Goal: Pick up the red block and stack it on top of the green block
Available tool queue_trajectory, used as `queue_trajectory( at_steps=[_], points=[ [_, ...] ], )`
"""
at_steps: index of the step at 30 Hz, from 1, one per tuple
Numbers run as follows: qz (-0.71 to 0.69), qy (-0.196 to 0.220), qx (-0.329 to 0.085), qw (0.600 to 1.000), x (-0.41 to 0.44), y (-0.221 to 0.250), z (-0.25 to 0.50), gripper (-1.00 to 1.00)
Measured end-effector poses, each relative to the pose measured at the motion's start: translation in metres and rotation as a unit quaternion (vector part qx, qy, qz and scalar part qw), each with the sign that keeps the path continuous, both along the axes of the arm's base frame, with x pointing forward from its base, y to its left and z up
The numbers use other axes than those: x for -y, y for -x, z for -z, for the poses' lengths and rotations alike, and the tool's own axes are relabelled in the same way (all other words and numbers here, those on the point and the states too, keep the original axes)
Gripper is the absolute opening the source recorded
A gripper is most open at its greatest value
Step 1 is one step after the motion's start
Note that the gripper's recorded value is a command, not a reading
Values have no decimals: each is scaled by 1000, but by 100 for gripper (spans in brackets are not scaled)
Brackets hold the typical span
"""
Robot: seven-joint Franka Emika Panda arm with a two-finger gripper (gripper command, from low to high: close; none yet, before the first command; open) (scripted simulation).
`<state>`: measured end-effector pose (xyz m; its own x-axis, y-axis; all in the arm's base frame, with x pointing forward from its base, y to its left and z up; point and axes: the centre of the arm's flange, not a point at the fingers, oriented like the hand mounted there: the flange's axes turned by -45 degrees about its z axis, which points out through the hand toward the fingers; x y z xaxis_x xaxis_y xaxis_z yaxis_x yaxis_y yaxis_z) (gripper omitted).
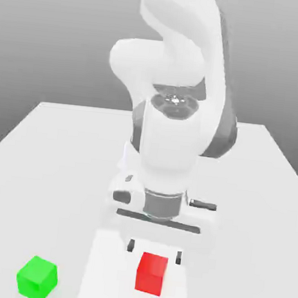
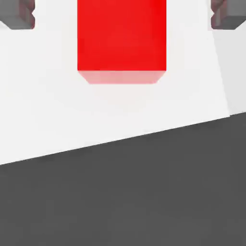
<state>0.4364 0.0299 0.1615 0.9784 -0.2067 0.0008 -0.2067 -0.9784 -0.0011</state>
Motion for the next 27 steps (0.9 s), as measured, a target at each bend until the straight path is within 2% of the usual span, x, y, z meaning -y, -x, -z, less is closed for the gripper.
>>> queue_trajectory(
  at_steps=[1,8,14,21,27],
  points=[
    [0,0,0,1000,0,1,11,-100],
    [0,0,0,1000,0,1,13,-100],
    [4,1,0,1000,7,-2,-43,-100],
    [49,0,-3,999,109,-25,-66,-100],
    [85,0,-1,996,201,-27,-76,-100]
  ],
)
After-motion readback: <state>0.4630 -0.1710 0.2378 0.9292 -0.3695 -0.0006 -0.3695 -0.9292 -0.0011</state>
